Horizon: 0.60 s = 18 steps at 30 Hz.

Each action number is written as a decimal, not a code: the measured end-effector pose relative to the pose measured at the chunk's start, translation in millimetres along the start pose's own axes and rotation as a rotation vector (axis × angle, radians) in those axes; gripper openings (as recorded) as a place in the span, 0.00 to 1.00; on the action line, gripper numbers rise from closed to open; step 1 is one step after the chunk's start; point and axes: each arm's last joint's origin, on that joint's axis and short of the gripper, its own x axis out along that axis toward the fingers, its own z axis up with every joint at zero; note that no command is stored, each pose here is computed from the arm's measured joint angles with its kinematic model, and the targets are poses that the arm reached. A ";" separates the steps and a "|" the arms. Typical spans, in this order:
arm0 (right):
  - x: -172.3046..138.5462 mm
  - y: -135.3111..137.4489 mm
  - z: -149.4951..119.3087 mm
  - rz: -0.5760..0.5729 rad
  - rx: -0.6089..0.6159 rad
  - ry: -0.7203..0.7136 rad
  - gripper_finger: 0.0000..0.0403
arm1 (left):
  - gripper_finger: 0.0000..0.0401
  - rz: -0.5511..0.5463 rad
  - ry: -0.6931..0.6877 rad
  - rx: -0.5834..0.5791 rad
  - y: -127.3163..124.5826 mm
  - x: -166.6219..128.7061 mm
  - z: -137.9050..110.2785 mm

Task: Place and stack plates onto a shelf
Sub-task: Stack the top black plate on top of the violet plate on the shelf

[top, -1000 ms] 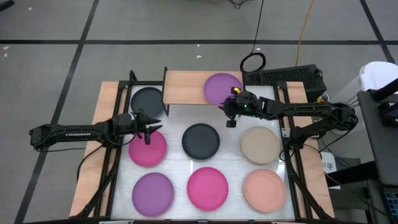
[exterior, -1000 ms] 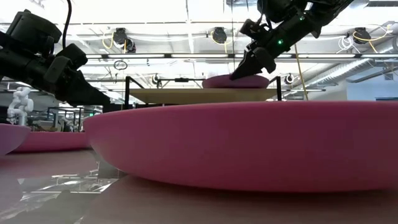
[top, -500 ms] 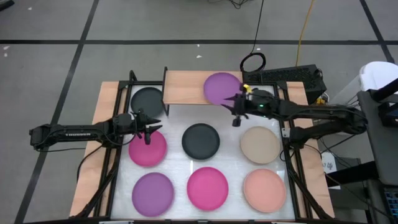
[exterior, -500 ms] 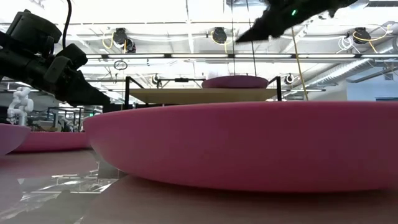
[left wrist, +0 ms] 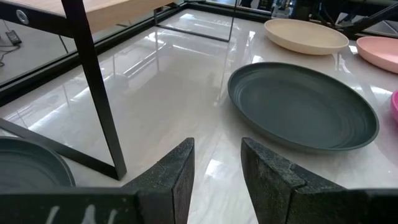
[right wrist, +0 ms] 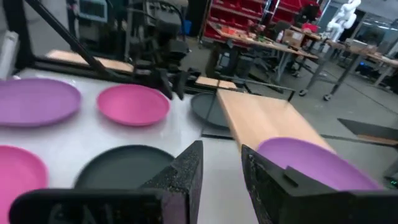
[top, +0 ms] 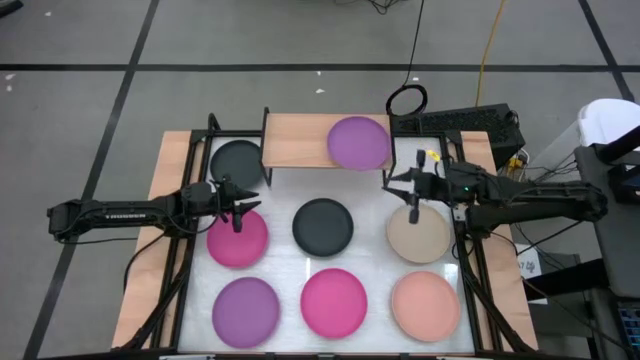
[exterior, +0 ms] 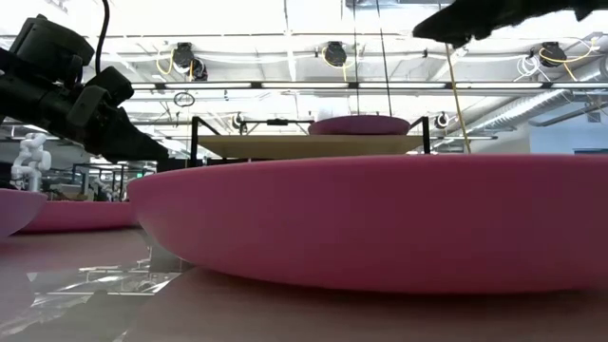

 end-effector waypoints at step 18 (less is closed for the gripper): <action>-13.6 11.4 -22.3 0.040 0.026 -0.086 0.23 | 0.34 0.000 0.001 0.063 0.0 0.0 -0.1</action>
